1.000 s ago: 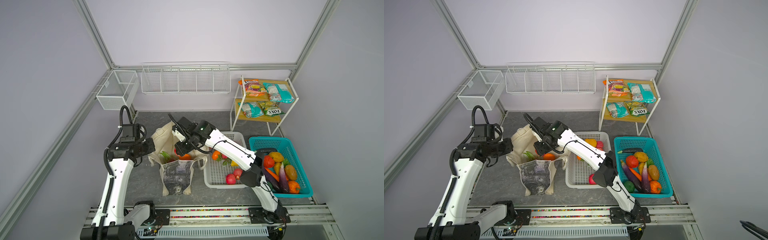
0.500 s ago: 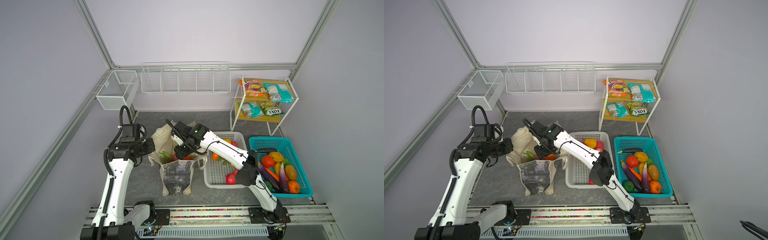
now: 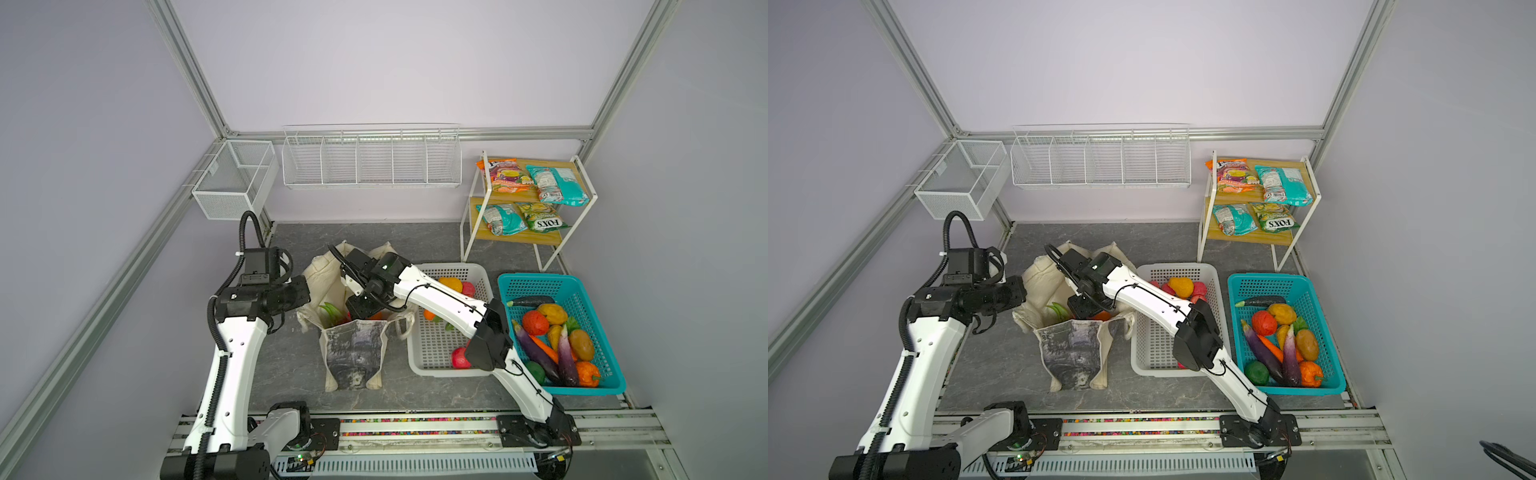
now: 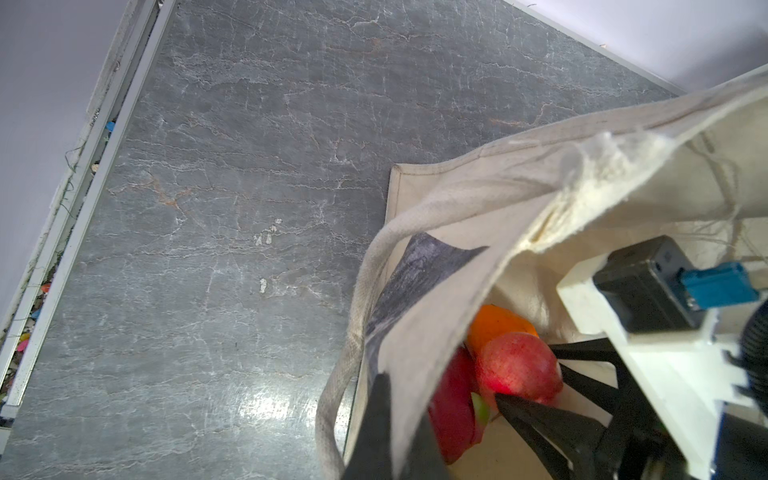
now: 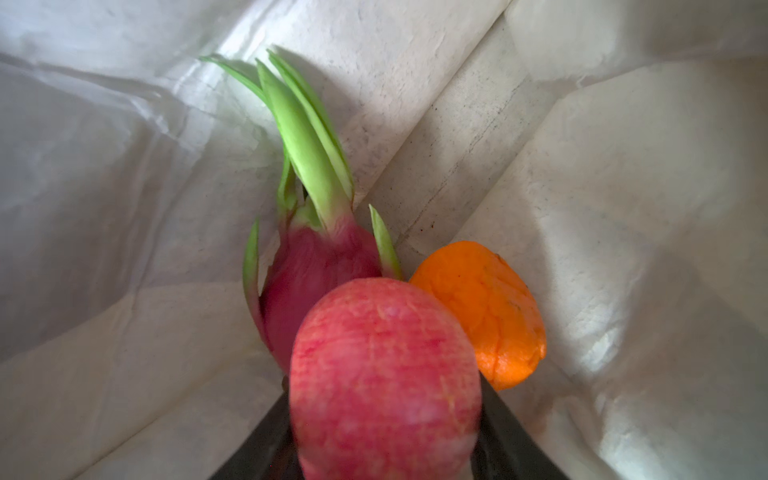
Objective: Place the food into the grocery bag and tie it
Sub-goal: 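Lower the red apple into the tote and open the right gripper, then move the right gripper back over the white fruit basket and descend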
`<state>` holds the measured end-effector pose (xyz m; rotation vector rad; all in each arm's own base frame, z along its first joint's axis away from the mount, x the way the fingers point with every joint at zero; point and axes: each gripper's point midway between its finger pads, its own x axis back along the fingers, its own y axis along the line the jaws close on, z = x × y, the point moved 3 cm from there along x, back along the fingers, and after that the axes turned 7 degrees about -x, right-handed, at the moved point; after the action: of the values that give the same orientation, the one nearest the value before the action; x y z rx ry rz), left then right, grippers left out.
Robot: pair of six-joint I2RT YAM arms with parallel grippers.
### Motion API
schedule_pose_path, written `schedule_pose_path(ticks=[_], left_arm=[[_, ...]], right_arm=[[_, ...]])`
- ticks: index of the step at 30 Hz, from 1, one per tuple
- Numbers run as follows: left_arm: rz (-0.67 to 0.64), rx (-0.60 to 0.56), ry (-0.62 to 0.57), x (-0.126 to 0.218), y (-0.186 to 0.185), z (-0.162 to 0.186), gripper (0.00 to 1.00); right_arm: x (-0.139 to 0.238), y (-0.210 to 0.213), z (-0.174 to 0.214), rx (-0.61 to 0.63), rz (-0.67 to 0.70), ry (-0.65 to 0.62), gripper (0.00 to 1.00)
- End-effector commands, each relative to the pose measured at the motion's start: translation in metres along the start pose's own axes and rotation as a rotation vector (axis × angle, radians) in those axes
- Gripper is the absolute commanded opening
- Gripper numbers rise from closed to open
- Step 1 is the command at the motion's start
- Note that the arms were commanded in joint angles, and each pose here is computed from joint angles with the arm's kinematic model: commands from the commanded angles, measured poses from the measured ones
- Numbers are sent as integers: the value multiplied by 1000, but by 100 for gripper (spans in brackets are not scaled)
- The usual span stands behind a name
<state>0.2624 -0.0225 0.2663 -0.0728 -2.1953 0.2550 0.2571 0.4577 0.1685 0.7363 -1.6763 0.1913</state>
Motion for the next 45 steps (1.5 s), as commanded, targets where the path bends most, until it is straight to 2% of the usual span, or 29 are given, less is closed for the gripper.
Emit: schedule_pose_path(ticks=[1, 7, 11, 15, 17, 18, 19, 24, 34, 45], left_arm=[[13, -8, -17, 8, -1, -1, 0], [7, -9, -17, 7, -1, -2, 0], [7, -11, -18, 8, -1, -3, 0], [8, -10, -17, 7, -1, -3, 0], [8, -10, -17, 7, -1, -3, 0], [9, -10, -19, 7, -1, -3, 0], [8, -10, -16, 6, -1, -2, 0], [9, -11, -17, 6, -1, -2, 0], [7, -10, -16, 6, -1, -2, 0], [8, -7, -16, 6, -1, -4, 0]], right_arm=[[-6, 2, 3, 1, 4, 7, 60], [0, 1, 0, 3, 11, -20, 67], [10, 1, -2, 9, 21, -45, 84], [21, 1, -5, 16, 27, -72, 90], [27, 2, -6, 17, 29, -87, 97], [31, 2, -7, 18, 28, -96, 94], [34, 3, -7, 22, 26, -102, 88], [57, 5, -11, 24, 23, -148, 88], [131, 11, -17, 27, 12, -303, 88], [217, -8, -11, 52, 113, -502, 88]])
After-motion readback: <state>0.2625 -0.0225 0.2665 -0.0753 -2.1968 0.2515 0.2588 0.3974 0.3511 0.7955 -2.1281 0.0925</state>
